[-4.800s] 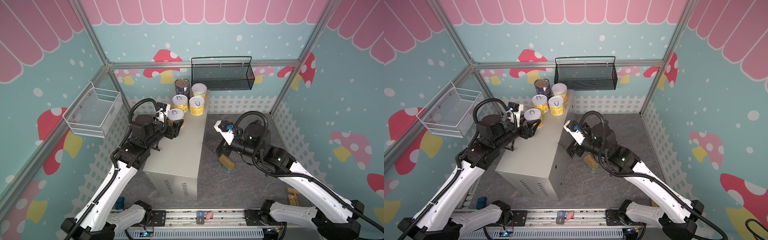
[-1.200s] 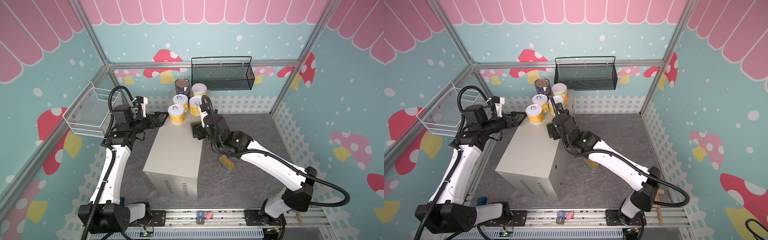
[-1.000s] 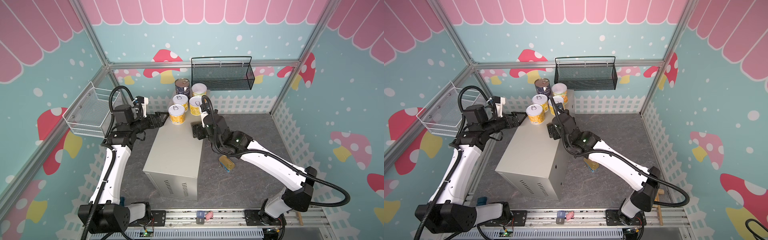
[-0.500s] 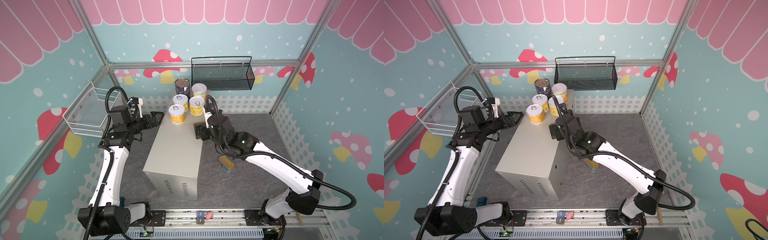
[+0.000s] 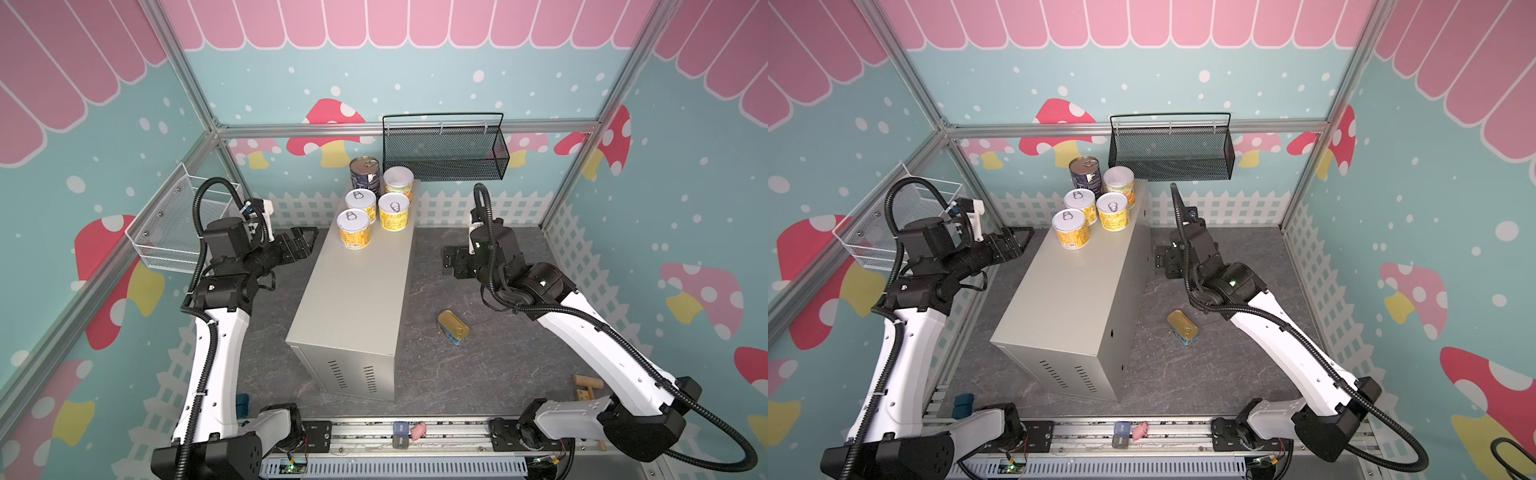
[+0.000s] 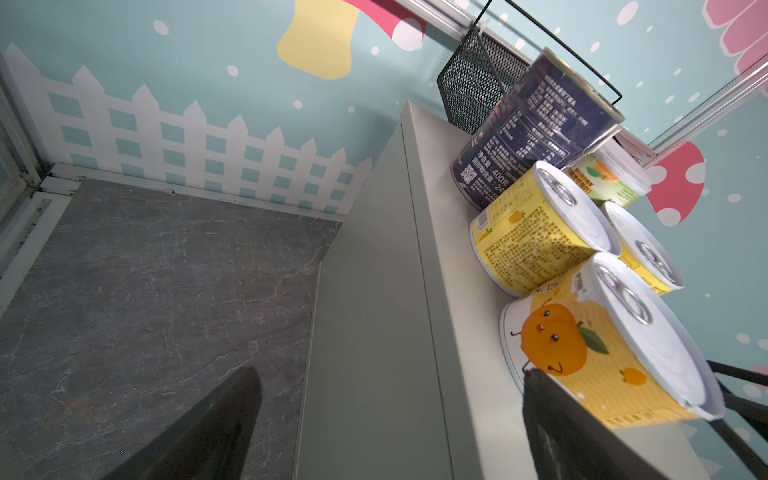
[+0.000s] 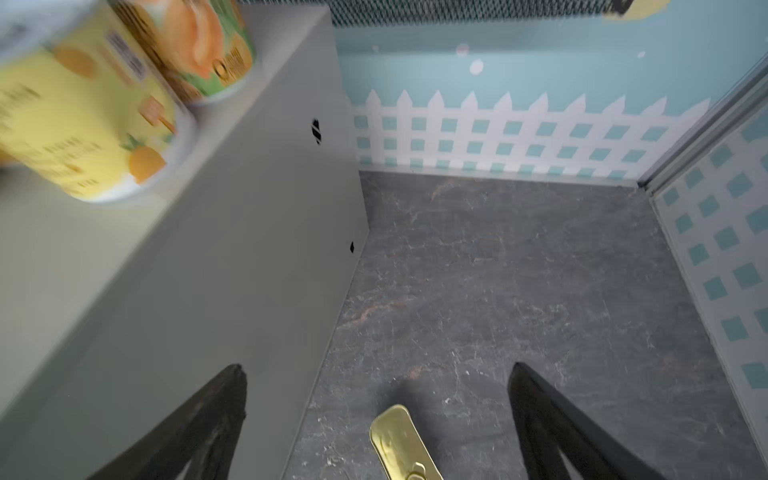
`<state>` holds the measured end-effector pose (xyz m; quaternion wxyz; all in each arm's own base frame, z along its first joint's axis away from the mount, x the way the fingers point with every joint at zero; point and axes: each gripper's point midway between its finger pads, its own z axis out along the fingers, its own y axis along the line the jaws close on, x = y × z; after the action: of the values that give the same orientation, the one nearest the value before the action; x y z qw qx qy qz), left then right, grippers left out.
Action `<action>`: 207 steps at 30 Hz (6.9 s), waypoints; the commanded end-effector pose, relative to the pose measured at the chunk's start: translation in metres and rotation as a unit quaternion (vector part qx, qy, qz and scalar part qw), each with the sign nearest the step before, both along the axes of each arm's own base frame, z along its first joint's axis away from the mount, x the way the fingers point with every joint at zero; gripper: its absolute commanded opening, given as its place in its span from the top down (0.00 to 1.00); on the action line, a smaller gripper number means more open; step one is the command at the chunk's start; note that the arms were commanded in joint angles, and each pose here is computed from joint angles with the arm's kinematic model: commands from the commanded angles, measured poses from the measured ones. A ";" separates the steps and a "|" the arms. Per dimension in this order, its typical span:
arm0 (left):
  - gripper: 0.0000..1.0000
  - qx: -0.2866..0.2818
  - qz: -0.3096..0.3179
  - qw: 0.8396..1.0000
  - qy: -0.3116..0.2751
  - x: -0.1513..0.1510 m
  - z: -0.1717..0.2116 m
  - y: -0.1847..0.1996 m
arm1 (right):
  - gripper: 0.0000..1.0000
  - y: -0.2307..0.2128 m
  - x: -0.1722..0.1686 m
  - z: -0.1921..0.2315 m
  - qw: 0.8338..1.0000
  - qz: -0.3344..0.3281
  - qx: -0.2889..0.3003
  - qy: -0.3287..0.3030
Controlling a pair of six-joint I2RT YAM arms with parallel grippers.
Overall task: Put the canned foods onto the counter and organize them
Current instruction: 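Lower the right gripper to the gold oval tin while the left gripper draws back, then grasp the gold oval tin with the right gripper while the left gripper reaches over, then lift the tin onto the cabinet top beside the cans while the left gripper withdraws, then lower the tin next to the pineapple cans with the right gripper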
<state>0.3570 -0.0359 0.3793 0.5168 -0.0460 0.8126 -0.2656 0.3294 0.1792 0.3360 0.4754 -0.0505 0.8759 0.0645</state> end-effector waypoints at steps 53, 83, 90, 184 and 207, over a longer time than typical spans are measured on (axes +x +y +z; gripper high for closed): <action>0.01 0.042 -0.416 0.907 -0.044 -0.175 0.038 -0.172 | 0.12 -0.024 -0.050 -0.289 0.971 0.128 -0.019 0.200; 0.01 0.234 -0.461 0.856 -0.022 -0.177 0.006 -0.285 | 0.43 -0.004 -0.052 -0.284 0.969 0.169 0.000 0.181; 0.01 0.233 -0.446 0.863 -0.034 -0.176 0.017 -0.281 | 0.49 -0.002 -0.049 -0.252 0.974 0.179 0.007 0.135; 0.01 0.185 -0.238 0.948 -0.100 -0.115 0.046 -0.118 | 0.08 0.127 -0.014 0.067 0.894 0.438 -0.060 -0.079; 0.01 0.173 -0.159 0.966 -0.108 -0.100 0.049 -0.087 | 0.31 0.126 -0.002 0.066 0.901 0.419 -0.053 -0.104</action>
<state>0.2518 -0.1324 0.4235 0.5365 0.2252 0.7850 -0.2125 0.3245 0.3009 0.4021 0.4819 -0.4335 0.7333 0.2052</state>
